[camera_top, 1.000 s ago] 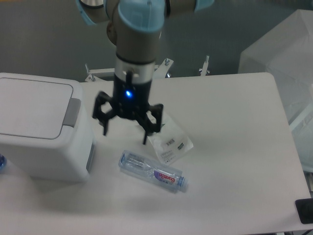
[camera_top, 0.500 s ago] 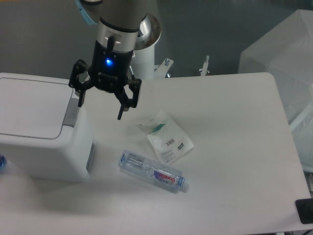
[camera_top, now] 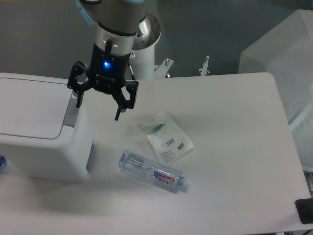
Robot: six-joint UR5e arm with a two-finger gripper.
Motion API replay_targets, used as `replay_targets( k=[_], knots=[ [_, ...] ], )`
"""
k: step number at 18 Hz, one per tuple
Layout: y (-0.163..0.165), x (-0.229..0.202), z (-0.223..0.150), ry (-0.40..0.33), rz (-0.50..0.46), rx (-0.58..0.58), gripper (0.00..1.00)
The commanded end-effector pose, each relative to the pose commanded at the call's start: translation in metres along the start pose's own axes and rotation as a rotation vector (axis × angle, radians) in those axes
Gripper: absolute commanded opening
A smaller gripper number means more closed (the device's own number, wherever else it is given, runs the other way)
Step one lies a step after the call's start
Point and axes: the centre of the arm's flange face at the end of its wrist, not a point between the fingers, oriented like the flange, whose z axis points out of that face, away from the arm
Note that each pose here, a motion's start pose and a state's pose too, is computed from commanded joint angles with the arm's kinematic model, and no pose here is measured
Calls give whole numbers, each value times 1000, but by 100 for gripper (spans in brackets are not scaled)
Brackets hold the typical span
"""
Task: Open the trash can
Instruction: 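Lower the gripper fingers onto the grey button at the lid's edge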
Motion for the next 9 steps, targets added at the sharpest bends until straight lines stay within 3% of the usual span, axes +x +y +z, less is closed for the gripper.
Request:
replay_targets(
  k=[9],
  knots=[
    [0, 0, 5, 5, -4, -7, 100]
  ],
)
